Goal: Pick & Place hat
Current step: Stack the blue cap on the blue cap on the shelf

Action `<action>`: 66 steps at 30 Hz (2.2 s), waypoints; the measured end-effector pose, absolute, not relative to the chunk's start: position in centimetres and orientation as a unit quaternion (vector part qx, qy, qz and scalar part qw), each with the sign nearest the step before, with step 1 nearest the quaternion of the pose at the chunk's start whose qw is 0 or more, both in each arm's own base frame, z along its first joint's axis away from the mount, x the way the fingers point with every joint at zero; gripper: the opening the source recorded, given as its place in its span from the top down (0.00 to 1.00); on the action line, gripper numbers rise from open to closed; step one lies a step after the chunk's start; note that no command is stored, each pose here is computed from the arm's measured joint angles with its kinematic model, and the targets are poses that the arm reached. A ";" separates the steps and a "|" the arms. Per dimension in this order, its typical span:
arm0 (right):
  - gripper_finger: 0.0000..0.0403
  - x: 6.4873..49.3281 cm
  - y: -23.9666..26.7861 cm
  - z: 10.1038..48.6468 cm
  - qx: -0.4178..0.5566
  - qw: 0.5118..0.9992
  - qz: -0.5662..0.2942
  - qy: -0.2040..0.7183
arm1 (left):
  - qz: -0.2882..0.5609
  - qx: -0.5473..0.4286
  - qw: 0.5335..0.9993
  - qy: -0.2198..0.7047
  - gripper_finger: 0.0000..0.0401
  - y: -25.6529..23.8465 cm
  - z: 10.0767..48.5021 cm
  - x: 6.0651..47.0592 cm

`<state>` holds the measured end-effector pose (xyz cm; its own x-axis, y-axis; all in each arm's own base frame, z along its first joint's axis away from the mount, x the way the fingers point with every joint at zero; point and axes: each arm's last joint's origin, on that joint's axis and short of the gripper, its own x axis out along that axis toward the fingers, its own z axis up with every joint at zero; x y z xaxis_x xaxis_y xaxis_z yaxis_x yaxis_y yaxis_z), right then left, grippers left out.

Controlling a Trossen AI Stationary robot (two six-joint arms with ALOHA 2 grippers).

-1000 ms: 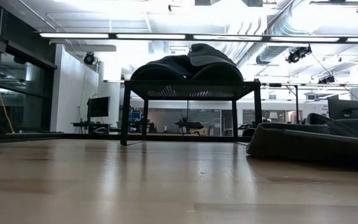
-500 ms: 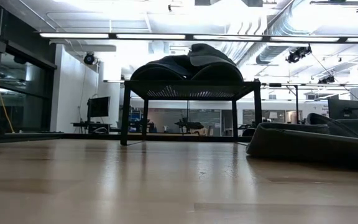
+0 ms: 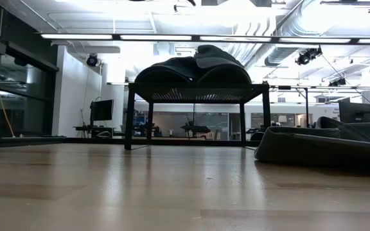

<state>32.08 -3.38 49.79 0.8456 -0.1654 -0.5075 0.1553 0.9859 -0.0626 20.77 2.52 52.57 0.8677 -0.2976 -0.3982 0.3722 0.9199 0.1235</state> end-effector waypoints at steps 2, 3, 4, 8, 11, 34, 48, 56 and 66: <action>0.55 32.1 -3.4 49.8 -0.008 0.960 -0.089 0.265 | -0.174 0.099 0.962 0.187 1.00 3.2 52.5 20.8; 0.55 32.1 -3.4 49.8 -0.008 0.960 -0.092 0.265 | -0.176 0.100 0.962 0.186 1.00 3.6 52.5 20.9; 0.55 32.1 -3.4 49.8 -0.009 0.960 -0.095 0.265 | -0.179 0.100 0.961 0.183 1.00 4.0 52.5 20.8; 0.55 32.1 -3.5 49.8 -0.004 0.959 -0.106 0.264 | -0.192 0.102 0.961 0.170 1.00 5.7 52.3 20.9; 0.55 32.1 -3.5 49.8 -0.004 0.958 -0.111 0.264 | -0.208 0.094 0.961 0.155 1.00 7.3 52.2 20.9; 0.55 28.9 -2.6 47.0 0.098 0.849 -0.342 0.392 | -0.277 0.037 0.959 0.047 1.00 17.3 50.8 22.6; 0.55 29.0 -1.8 47.0 0.086 0.852 -0.338 0.391 | -0.363 -0.057 0.930 0.023 1.00 20.8 50.2 23.1; 0.55 29.5 -1.8 47.4 0.061 0.871 -0.313 0.375 | -0.375 -0.074 0.924 0.030 1.00 20.3 51.4 23.6; 0.55 30.9 -1.9 48.5 0.018 0.914 -0.243 0.325 | -0.410 -0.060 0.909 0.027 1.00 17.1 52.7 23.8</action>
